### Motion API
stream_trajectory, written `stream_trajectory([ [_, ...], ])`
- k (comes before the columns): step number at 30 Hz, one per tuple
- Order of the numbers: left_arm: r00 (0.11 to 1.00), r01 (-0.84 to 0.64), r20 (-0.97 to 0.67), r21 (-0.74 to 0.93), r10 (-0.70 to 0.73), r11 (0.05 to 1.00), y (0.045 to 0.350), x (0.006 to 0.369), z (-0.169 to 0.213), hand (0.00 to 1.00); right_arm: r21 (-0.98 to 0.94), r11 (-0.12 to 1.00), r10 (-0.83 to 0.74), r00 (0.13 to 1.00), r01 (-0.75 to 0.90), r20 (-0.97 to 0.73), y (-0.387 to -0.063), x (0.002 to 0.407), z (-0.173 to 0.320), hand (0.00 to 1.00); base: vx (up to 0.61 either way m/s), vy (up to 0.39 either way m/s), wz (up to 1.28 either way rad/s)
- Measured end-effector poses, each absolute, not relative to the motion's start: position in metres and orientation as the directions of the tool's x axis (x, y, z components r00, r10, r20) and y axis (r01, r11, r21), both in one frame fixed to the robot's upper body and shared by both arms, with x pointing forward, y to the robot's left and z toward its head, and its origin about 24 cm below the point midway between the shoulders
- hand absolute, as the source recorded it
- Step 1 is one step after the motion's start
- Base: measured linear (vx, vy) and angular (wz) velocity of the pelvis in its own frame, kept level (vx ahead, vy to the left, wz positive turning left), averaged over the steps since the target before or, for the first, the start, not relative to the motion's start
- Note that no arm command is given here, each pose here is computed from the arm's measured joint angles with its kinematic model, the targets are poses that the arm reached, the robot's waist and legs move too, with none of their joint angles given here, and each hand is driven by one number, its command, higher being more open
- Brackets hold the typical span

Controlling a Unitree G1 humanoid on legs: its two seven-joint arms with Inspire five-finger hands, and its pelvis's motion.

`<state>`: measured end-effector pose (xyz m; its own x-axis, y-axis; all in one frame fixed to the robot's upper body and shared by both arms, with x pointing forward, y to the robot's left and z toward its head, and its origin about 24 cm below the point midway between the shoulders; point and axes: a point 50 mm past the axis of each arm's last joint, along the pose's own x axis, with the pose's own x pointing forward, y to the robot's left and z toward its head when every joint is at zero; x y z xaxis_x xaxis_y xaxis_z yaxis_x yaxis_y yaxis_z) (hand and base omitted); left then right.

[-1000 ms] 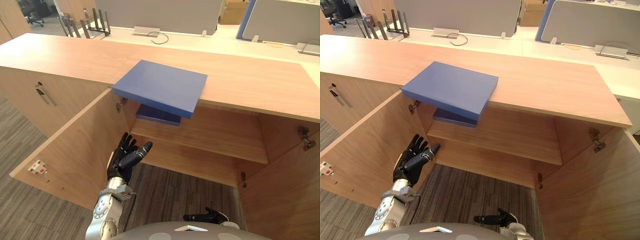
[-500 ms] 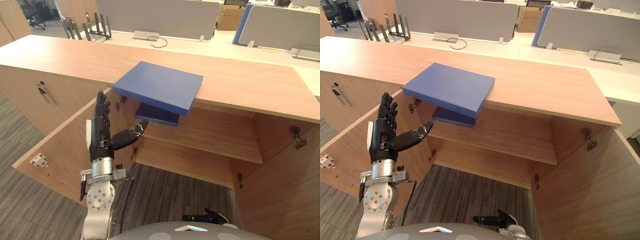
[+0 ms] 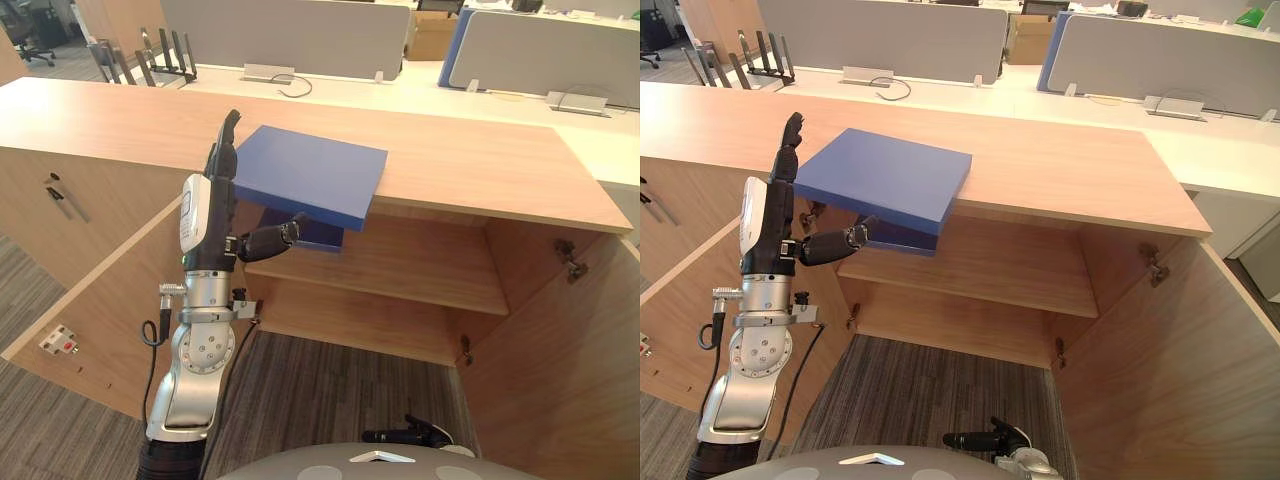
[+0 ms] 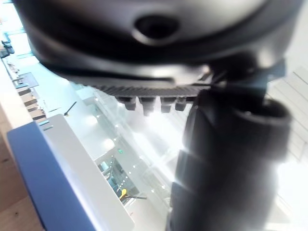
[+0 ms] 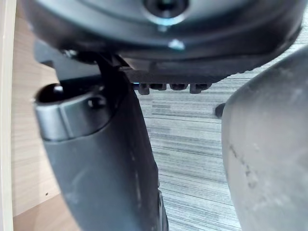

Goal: Walk over to the cabinet, pick up the folder, carry it to the office cabinet, place the folder inside the office cabinet, then close the office cabinet door

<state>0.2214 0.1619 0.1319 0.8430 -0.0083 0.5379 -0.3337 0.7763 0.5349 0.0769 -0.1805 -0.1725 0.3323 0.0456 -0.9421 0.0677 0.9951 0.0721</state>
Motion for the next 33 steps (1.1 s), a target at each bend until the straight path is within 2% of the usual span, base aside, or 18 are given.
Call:
stream_trajectory([
  [10,0.836,-0.365,0.528,0.741,-0.152,0.564,0.169,0.245,0.135,1.0,0.079,0.995,0.052,0.34,0.065,-0.939,-0.182,0.079,-0.172,1.0,-0.01,-0.001,-0.1],
  [15,0.831,-0.377,0.524,0.78,-0.189,0.5,0.172,0.257,0.138,1.0,0.077,0.995,0.051,0.352,0.062,-0.935,-0.182,0.08,-0.172,1.0,0.0,0.0,0.0],
  [22,0.819,-0.386,0.527,0.799,-0.229,0.461,0.174,0.265,0.143,1.0,0.071,0.996,0.045,0.355,0.061,-0.934,-0.184,0.08,-0.171,1.0,0.0,0.001,-0.01],
  [25,0.858,-0.335,0.45,0.855,-0.246,0.396,0.184,0.271,0.13,1.0,0.063,0.996,0.038,0.355,0.06,-0.934,-0.187,0.08,-0.171,1.0,0.01,0.007,-0.08],
  [33,0.902,-0.249,0.355,0.892,-0.244,0.377,0.192,0.275,0.112,1.0,0.06,0.996,0.035,0.355,0.06,-0.934,-0.188,0.08,-0.171,1.0,0.01,0.004,-0.01],
])
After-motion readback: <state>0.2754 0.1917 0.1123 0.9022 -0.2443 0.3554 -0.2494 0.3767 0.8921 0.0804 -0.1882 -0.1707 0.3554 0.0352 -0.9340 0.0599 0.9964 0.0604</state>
